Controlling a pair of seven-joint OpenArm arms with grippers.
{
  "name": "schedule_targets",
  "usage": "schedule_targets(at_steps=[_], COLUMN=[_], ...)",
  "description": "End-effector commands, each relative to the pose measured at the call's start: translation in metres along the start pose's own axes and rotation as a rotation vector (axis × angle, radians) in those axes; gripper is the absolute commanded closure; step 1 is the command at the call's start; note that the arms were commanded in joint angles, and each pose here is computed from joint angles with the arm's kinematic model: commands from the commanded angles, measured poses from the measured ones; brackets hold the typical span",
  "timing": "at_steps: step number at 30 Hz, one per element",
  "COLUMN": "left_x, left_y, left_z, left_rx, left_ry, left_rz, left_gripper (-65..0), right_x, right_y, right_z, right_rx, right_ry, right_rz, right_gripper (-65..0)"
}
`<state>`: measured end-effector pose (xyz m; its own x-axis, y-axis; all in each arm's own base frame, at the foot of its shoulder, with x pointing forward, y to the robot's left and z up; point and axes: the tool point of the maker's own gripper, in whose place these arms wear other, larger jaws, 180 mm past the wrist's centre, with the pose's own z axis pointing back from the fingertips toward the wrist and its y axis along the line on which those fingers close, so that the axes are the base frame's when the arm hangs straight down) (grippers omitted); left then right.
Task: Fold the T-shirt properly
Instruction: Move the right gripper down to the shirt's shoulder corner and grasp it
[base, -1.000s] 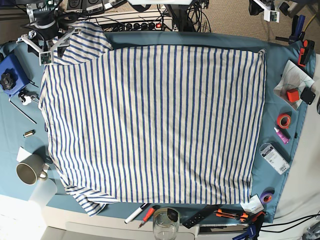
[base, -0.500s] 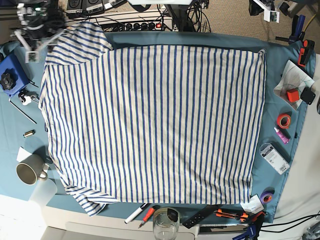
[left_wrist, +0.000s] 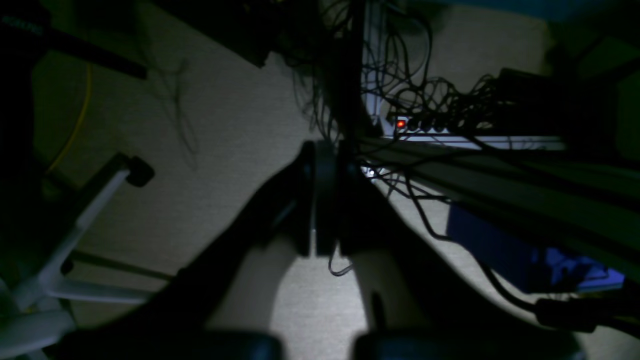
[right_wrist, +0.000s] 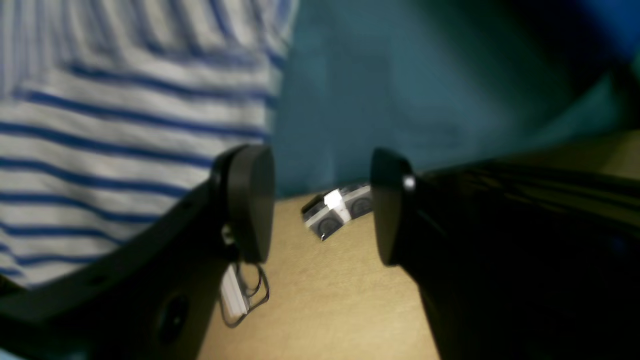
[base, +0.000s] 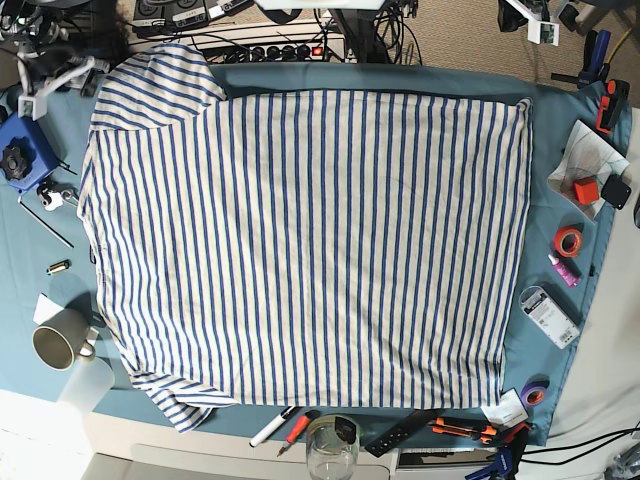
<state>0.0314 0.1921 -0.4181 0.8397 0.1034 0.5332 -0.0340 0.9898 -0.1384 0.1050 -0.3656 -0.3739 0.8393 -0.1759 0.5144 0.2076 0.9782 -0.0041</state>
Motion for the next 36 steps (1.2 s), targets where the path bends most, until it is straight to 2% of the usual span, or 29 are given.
schedule_targets(at_steps=[1, 4, 10, 15, 27, 32, 36], left_x=[0.004, 0.004, 0.004, 0.004, 0.004, 0.004, 0.004], left_y=[0.0, 0.0, 0.0, 0.0, 0.0, 0.0, 0.0], left_z=[0.005, 0.005, 0.005, 0.005, 0.005, 0.005, 0.005], left_rx=[-0.004, -0.004, -0.004, -0.004, -0.004, -0.004, -0.004], left_ry=[-0.017, -0.017, -0.017, -0.017, -0.018, -0.018, -0.018], left_rz=[-0.005, -0.005, -0.005, -0.005, -0.005, -0.005, -0.005], left_gripper=[0.0, 0.0, 0.0, 0.0, 0.0, 0.0, 0.0], right_x=[0.008, 0.0, -0.001, -0.003, -0.002, -0.011, -0.015], right_y=[0.001, 0.011, 0.018, 0.038, 0.044, 0.06, 0.047], right_z=[0.0, -0.007, -0.007, -0.003, -0.001, 0.007, 0.015], right_rx=[0.03, 0.121, 0.17, 0.284, 0.314, 0.416, 0.383], right_ry=[-0.025, -0.01, -0.009, 0.005, 0.004, 0.044, 0.042], right_rz=[-0.004, -0.037, -0.016, -0.017, -0.032, -0.038, -0.054], right_gripper=[-30.7, -30.7, -30.7, -30.7, -30.7, -30.6, -30.6])
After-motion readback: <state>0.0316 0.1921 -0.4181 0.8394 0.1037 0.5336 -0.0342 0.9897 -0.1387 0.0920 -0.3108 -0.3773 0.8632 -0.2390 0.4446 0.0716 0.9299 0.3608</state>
